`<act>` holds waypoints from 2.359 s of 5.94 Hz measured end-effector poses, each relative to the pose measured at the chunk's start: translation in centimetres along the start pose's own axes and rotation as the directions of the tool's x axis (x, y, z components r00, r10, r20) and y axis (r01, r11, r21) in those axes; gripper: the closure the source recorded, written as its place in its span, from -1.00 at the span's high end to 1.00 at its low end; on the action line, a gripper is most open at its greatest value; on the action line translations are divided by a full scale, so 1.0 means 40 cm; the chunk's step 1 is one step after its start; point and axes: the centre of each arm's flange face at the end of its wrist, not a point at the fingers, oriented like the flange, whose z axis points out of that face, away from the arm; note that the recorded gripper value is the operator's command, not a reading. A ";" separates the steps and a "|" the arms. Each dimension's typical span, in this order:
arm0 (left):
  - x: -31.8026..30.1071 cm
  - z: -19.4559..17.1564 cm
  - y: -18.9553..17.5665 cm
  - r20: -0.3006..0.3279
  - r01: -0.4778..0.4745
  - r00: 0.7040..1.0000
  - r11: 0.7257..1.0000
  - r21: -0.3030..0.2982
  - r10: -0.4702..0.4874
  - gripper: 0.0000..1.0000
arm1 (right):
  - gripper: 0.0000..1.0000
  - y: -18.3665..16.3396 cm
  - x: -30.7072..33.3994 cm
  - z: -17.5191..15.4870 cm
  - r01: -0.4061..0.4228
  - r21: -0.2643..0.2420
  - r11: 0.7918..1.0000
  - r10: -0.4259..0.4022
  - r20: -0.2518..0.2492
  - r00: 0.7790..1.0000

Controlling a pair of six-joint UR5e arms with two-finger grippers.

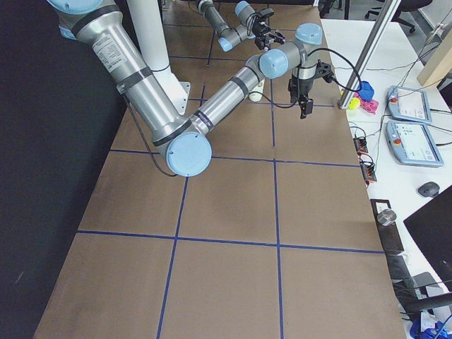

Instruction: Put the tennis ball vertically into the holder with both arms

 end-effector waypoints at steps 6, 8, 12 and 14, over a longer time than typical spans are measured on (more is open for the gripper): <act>-0.575 -0.140 -0.152 0.329 0.192 0.944 0.778 -0.598 0.019 1.00 | 0.99 0.604 0.681 0.046 -0.047 -0.028 0.999 0.048 0.028 0.998; -0.764 -0.279 -0.087 0.355 0.244 0.931 0.584 -0.774 0.082 1.00 | 0.99 0.701 0.710 0.082 -0.118 -0.048 0.992 0.119 0.033 0.992; -1.048 -0.757 0.171 0.558 0.563 0.822 0.318 -0.763 -0.117 1.00 | 1.00 0.705 0.717 0.089 -0.116 -0.028 0.993 0.117 0.030 0.993; -1.093 -1.015 0.299 0.621 0.648 0.761 0.245 -0.721 -0.186 1.00 | 1.00 0.708 0.718 0.091 -0.118 -0.027 0.993 0.119 0.031 0.992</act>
